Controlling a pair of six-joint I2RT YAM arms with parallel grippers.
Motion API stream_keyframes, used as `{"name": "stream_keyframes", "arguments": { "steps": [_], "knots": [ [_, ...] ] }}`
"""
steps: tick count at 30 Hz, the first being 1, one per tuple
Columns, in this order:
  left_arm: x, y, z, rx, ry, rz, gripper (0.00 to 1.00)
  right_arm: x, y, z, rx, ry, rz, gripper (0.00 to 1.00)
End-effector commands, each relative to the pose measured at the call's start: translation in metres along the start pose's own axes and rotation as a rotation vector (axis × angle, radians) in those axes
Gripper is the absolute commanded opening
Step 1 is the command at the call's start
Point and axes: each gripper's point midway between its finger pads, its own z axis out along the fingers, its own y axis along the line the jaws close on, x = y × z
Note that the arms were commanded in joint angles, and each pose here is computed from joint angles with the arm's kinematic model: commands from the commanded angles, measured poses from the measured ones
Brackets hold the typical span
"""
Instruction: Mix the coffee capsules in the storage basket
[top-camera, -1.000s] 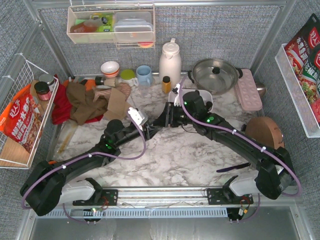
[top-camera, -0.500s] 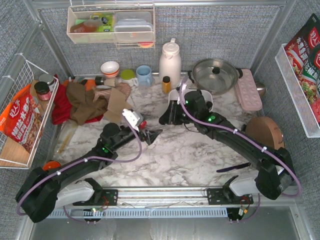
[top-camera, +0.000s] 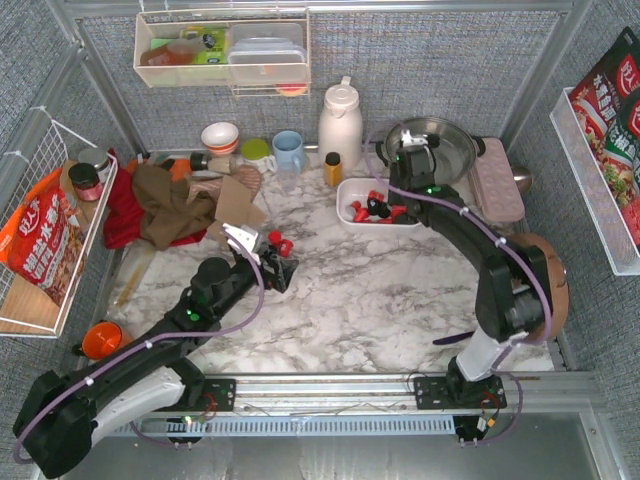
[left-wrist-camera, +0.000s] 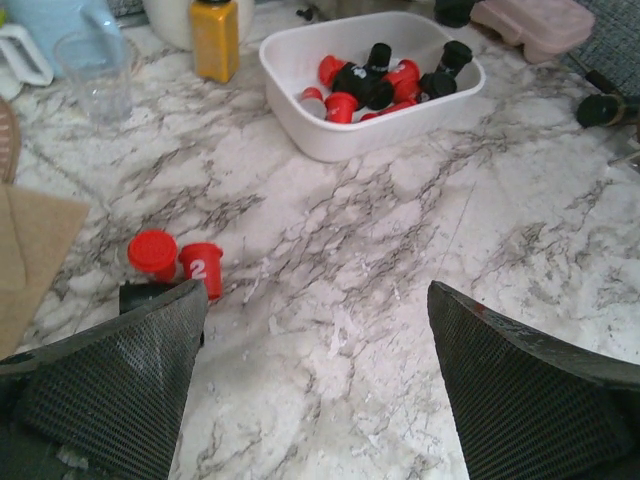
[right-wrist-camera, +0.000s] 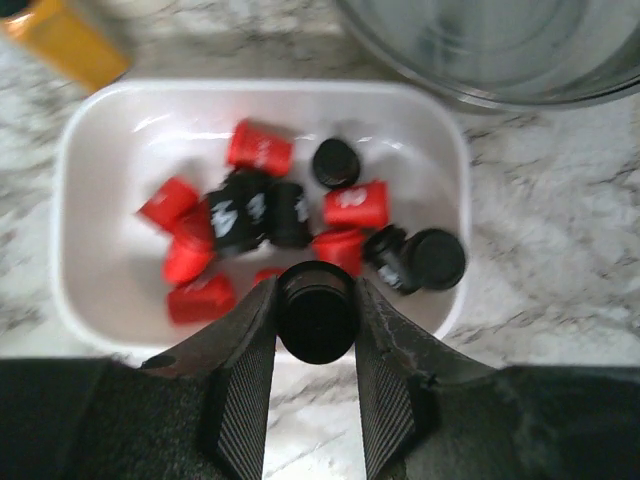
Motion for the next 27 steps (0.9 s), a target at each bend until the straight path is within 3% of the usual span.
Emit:
{"name": "stream_keyframes", "arguments": {
  "steps": [1,6,8,15,27],
  "knots": [
    [0.007,0.009,-0.008,-0.061,0.017,-0.061,0.99,-0.005,-0.027,0.032,0.077,0.048,-0.025,0.42],
    [0.005,0.012,-0.013,-0.078,0.001,-0.074,0.99,0.005,-0.041,0.053,0.091,0.146,-0.013,0.65],
    [0.005,0.014,-0.015,-0.089,-0.005,-0.076,0.99,0.009,-0.048,0.053,0.102,0.159,-0.005,0.69],
    [0.006,0.016,-0.017,-0.098,-0.02,-0.089,0.99,0.031,-0.067,0.049,0.127,0.187,0.055,0.7],
    [0.008,0.018,-0.014,-0.11,-0.009,-0.09,0.99,0.061,-0.036,0.072,-0.016,0.277,0.1,0.7]
  ]
}}
